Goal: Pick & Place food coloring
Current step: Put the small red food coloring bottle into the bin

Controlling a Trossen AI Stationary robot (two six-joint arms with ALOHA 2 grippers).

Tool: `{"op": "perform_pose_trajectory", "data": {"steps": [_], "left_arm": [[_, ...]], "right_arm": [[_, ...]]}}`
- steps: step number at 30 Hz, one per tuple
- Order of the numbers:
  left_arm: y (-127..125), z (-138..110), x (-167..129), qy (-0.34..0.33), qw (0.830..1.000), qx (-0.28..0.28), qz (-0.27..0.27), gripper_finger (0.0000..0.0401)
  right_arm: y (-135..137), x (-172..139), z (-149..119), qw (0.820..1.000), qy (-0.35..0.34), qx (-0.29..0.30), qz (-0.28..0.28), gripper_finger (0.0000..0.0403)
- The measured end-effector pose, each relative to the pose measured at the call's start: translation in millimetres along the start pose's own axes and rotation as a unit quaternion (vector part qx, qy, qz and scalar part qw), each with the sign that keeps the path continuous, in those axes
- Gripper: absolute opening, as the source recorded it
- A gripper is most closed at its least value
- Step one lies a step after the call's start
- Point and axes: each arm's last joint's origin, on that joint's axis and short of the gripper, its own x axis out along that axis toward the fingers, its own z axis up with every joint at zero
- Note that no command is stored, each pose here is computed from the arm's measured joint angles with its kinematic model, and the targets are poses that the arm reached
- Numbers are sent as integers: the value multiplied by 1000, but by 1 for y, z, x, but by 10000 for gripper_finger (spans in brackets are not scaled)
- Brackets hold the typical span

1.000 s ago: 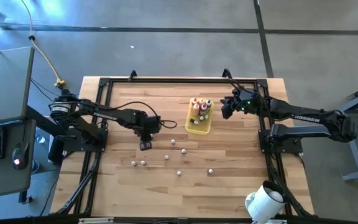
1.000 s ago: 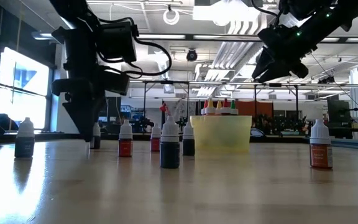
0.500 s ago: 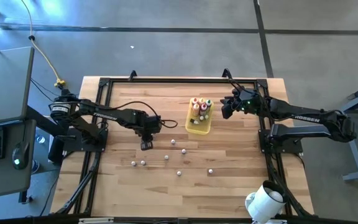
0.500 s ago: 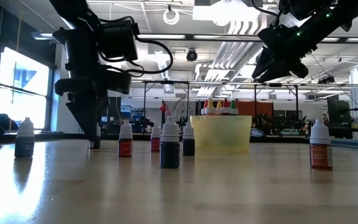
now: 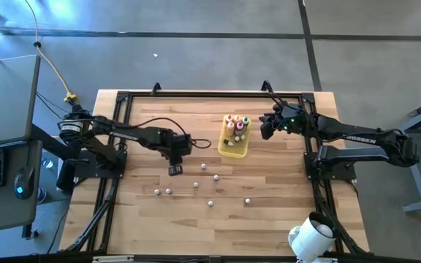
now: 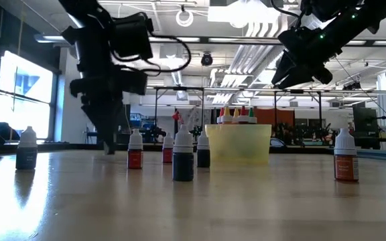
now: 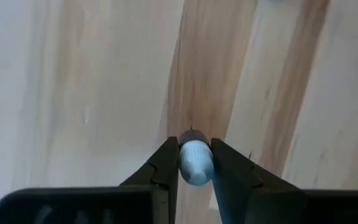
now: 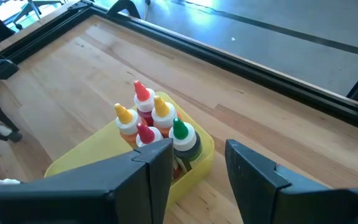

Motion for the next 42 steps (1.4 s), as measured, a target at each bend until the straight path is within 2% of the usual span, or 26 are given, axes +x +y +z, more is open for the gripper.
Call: {"op": "perform_pose_trajectory", "data": {"steps": [5,8,12,16,19,21,25,28,31,35,39,42], "left_arm": [[-3,30,-23,-58,998,20,-1,82],[-5,54,-46,-109,993,49,-2,78],[-8,90,-77,-171,983,61,-1,72],[-2,126,-93,-179,980,81,12,71],[8,149,-81,-141,986,82,21,71],[16,170,-67,-144,985,91,29,71],[24,195,-39,-136,985,105,36,71],[24,204,-19,-124,985,118,38,71],[23,210,-1,-118,985,119,41,71],[24,211,27,-105,987,111,41,71],[26,210,36,-93,988,106,66,70],[26,207,41,-75,989,107,64,70]], "right_arm": [[0,0,0,1000,0,0,0,139],[0,0,0,1000,0,0,0,139],[0,0,0,1000,-1,0,0,139],[0,0,1,1000,-4,1,1,139],[0,0,1,1000,-6,2,2,139],[0,0,1,1000,-6,-2,2,139],[0,0,1,1000,-7,-14,0,139],[-1,0,1,1000,-6,-25,-9,139],[-1,0,0,1000,-6,-16,-12,139],[0,-2,0,1000,0,-14,10,139],[0,-2,0,1000,-1,-17,6,139],[-1,-2,0,1000,1,-18,5,139]]}}
